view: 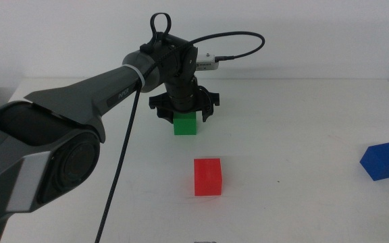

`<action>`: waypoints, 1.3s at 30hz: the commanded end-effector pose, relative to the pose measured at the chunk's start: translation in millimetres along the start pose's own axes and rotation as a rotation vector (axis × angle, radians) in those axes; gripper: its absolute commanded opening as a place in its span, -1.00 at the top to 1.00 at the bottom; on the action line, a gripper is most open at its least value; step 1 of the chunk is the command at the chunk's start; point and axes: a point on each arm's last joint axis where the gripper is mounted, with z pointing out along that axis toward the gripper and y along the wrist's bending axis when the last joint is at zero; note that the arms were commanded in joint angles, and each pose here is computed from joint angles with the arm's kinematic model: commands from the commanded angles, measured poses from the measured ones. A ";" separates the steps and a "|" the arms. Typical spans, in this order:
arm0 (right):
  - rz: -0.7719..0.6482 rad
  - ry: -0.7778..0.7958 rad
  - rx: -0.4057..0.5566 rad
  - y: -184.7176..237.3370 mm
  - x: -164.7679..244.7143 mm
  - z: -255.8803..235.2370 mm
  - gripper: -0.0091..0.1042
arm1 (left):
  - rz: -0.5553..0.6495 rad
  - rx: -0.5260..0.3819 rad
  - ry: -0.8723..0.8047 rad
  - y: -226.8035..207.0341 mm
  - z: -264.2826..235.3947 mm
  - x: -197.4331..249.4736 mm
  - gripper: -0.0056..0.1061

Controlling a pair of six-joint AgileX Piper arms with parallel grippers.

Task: Stack red cubes first, then green, then blue cubes in a specific spot.

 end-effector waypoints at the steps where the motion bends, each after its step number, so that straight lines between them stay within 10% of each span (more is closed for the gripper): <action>1: -0.024 -0.116 0.005 -0.6 -13.9 -3.7 -0.82 | -0.009 0.069 -0.132 -7.5 -45.8 -19.5 -0.42; 11: -0.024 -0.116 0.005 -0.6 -13.9 -3.7 -0.82 | -0.014 0.051 -0.107 -9.9 -71.4 -16.0 0.90; 18: -0.024 -0.116 0.005 -0.6 -13.9 -3.7 -0.82 | 0.008 -0.112 -0.222 -27.8 -136.8 13.8 0.93; 39: -0.024 -0.116 0.005 -0.6 -13.9 -3.7 -0.82 | -0.139 0.041 -0.121 -58.9 -167.6 109.4 0.93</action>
